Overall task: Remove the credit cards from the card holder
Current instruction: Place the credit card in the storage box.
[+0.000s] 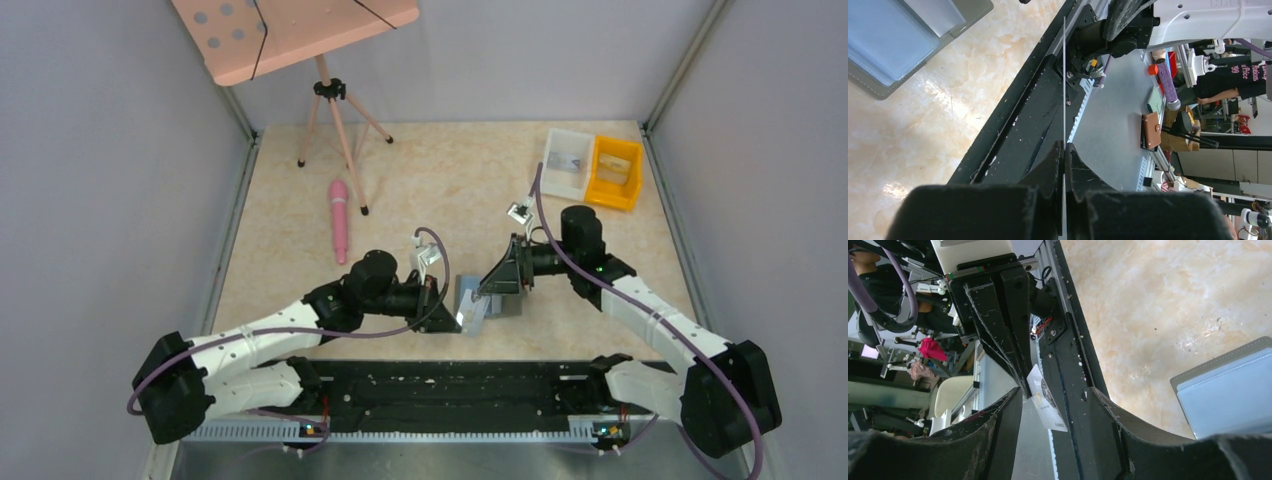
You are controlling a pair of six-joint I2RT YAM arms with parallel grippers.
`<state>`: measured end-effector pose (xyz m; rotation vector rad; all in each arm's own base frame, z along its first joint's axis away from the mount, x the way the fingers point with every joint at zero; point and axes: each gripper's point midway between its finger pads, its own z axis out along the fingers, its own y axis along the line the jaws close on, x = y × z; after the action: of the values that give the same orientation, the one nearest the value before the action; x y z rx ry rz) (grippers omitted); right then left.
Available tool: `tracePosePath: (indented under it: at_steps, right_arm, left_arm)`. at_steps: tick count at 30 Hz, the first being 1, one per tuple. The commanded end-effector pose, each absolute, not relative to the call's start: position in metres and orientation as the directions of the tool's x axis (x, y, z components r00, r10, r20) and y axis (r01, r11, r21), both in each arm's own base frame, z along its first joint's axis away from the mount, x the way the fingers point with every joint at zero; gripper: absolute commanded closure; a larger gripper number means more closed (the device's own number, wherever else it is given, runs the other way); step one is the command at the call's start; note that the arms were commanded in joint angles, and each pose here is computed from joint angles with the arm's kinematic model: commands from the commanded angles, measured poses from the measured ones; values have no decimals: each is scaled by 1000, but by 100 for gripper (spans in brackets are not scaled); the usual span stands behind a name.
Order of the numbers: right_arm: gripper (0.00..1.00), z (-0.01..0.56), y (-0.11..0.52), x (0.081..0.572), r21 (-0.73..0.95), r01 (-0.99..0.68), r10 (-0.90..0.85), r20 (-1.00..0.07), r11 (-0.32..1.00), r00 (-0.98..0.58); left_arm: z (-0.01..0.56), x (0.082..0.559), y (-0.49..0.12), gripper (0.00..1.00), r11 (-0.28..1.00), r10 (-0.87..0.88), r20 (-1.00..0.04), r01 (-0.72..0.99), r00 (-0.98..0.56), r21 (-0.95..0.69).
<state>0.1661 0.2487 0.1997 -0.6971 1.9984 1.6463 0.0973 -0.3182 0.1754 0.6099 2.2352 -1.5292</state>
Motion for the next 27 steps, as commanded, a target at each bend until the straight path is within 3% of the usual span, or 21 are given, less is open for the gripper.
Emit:
tracePosePath:
  at_steps: [1, 11, 13, 18, 20, 22, 23, 25, 27]
  right_arm:
    - [50, 201, 251, 163, 716, -686, -111, -678, 126, -727]
    - [56, 205, 257, 148, 715, -694, -144, -680, 82, -719]
    - [63, 205, 257, 148, 714, -695, -144, -682, 82, -717]
    - [100, 209, 258, 154, 701, -705, -119, -694, 112, -710]
    - [100, 214, 258, 159, 692, -710, -102, -703, 131, -704]
    - [100, 219, 258, 166, 685, -712, -77, -710, 155, -700]
    - [100, 222, 257, 170, 686, -708, -62, -709, 169, -702]
    - [100, 224, 253, 182, 692, -690, -23, -702, 215, -711]
    - [100, 224, 243, 200, 700, -654, 25, -688, 287, -725]
  left_arm:
    - [200, 102, -328, 100, 246, 124, -582, 593, -804, -767]
    - [201, 104, -331, 100, 240, 121, -591, 601, -798, -762]
    - [201, 105, -331, 100, 242, 121, -591, 601, -797, -761]
    - [197, 107, -331, 100, 263, 119, -583, 592, -803, -762]
    - [195, 110, -329, 97, 284, 114, -583, 588, -805, -757]
    - [193, 114, -327, 89, 313, 114, -584, 587, -804, -747]
    - [193, 117, -325, 80, 332, 112, -591, 591, -799, -735]
    - [189, 123, -321, 60, 386, 116, -598, 591, -793, -709]
    - [188, 132, -316, 33, 444, 121, -616, 598, -778, -668]
